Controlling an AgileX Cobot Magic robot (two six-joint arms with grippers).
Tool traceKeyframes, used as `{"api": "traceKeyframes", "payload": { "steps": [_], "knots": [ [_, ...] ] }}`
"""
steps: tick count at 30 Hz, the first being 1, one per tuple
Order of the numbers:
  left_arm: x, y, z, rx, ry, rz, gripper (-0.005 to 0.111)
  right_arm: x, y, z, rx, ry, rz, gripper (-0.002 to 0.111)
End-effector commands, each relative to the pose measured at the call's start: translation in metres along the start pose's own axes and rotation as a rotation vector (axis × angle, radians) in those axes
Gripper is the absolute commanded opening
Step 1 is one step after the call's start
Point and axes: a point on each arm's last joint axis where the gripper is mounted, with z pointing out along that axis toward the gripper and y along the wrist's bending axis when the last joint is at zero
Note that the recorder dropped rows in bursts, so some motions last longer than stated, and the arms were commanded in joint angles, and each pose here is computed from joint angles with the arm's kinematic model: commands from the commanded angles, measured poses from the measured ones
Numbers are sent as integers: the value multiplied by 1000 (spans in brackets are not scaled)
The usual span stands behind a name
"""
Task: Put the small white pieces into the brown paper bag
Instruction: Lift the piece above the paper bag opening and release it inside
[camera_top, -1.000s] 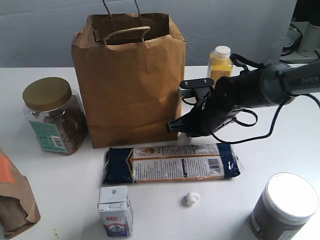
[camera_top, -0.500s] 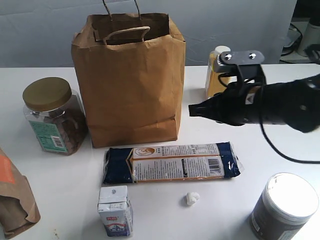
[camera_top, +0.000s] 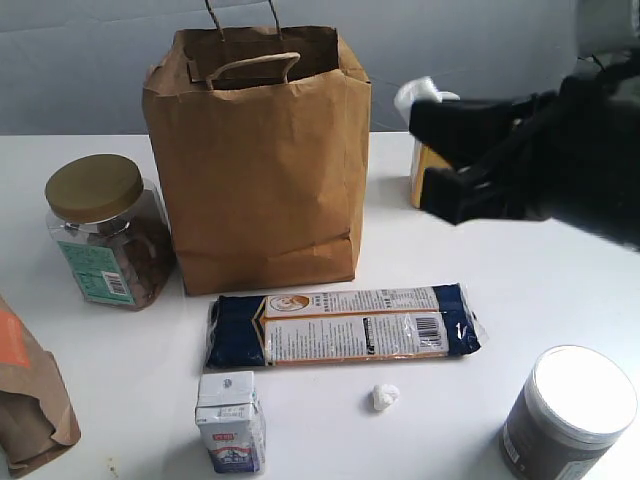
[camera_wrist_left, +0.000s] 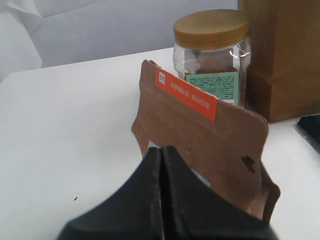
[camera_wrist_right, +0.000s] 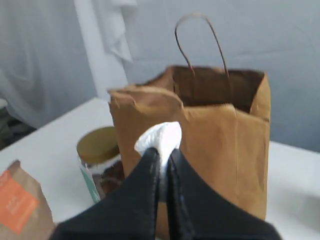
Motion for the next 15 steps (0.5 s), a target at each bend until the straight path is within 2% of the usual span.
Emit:
{"api": "traceKeyframes", "payload": {
  "steps": [1,6,15],
  "knots": [
    [0,-1,0,9,-8,-8,0,-33,7,-4,-29,-114,-17,0],
    [0,-1,0,9,-8,-8,0,-63,10,23,-23,-140,-68,0],
    [0,-1,0,9,-8,-8,0,-85,0,125,47,11,-28,0]
  ]
}}
